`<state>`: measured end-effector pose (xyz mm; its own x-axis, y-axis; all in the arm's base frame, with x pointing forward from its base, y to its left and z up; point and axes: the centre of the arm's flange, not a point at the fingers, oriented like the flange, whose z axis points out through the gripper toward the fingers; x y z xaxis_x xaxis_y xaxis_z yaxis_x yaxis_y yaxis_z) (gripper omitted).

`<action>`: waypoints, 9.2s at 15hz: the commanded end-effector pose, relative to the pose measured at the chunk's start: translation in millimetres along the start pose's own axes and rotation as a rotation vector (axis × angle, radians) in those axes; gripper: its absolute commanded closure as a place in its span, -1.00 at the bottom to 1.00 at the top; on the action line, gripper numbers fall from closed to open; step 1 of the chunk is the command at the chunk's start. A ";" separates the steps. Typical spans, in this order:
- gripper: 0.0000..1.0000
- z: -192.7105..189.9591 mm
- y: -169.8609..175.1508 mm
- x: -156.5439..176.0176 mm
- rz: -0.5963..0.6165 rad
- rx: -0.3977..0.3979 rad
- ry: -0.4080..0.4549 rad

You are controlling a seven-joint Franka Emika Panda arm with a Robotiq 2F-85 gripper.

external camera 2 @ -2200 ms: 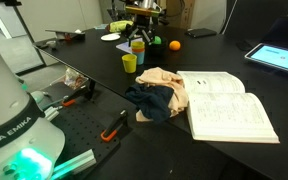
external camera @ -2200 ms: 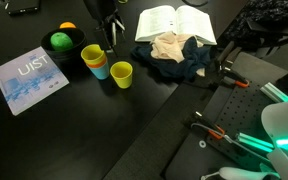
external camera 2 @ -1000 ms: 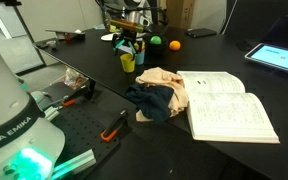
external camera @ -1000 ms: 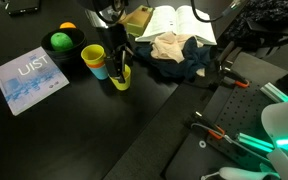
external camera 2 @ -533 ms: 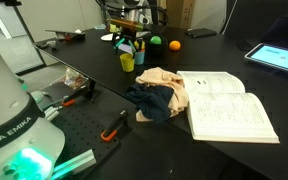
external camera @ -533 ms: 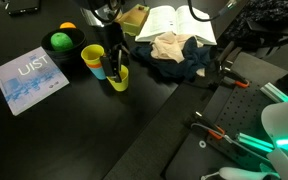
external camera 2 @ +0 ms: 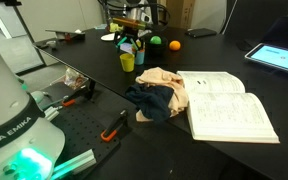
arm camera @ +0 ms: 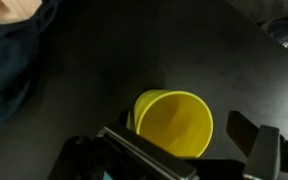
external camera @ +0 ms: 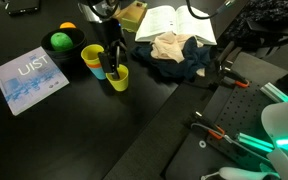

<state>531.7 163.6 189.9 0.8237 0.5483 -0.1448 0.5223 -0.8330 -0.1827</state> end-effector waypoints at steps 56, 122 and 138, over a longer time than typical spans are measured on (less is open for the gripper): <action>0.88 -137.0 2.5 91.8 -0.202 -0.206 -0.029; -1.00 -98.1 5.2 96.0 -0.233 -0.188 -0.130; -1.00 -163.6 -2.5 83.7 -0.217 -0.237 -0.092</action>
<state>640.1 202.8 323.3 0.6692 0.7108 -0.2166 0.7297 -0.6837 0.0107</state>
